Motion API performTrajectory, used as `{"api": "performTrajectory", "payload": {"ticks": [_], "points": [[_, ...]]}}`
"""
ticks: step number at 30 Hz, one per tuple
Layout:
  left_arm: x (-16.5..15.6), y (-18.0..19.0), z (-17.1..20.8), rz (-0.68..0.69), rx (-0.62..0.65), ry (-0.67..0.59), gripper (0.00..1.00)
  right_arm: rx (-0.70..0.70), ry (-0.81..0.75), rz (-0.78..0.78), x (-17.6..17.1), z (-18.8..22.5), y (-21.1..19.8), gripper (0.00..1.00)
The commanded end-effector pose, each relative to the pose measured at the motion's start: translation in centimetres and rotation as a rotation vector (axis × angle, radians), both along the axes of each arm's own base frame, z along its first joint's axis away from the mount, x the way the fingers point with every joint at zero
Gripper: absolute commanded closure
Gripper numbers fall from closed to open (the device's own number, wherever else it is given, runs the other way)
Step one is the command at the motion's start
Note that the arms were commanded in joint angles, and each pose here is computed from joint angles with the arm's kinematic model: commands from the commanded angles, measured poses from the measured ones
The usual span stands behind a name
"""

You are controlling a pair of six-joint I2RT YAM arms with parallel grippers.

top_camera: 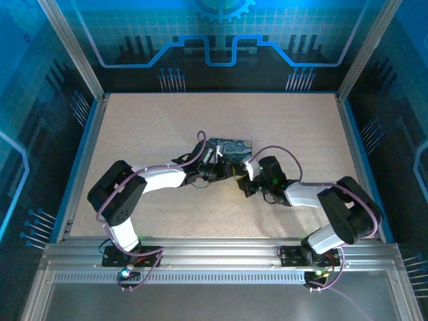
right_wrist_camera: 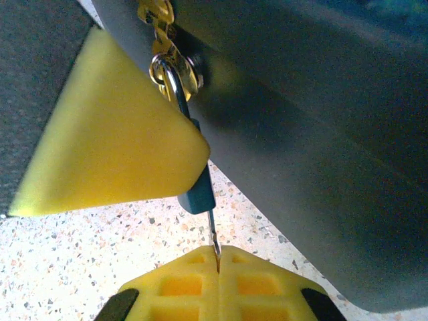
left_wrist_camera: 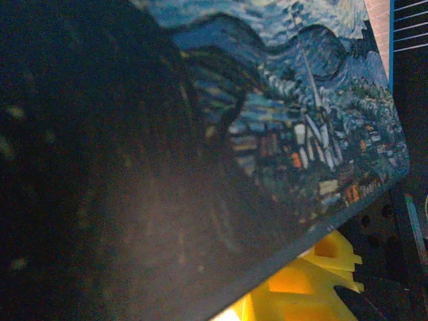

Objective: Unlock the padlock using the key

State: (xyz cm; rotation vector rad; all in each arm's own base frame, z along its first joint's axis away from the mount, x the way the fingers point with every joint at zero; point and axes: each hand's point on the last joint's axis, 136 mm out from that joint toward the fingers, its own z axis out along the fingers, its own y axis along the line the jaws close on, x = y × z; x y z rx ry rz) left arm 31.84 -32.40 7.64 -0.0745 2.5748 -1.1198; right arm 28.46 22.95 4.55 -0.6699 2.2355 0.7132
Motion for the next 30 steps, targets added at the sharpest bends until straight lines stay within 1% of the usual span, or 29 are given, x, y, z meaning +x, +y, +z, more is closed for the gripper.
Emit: {"api": "performTrajectory", "payload": {"ticks": [1,15,25,30], "points": [[0.3,-0.8,2.8,-0.014,-0.047,-0.043,0.93,0.040,-0.059,0.007,0.5,1.7,0.8,1.00],[0.3,-0.7,2.5,-0.011,-0.042,-0.036,0.93,0.048,-0.071,0.000,0.1,2.1,0.3,1.00],[0.3,-0.8,2.8,-0.012,-0.045,-0.043,0.93,0.019,-0.025,0.012,-0.9,0.3,-0.2,1.00],[0.4,-0.8,2.7,-0.011,-0.043,-0.042,0.93,0.027,-0.007,0.035,-1.5,0.2,0.0,1.00]]}}
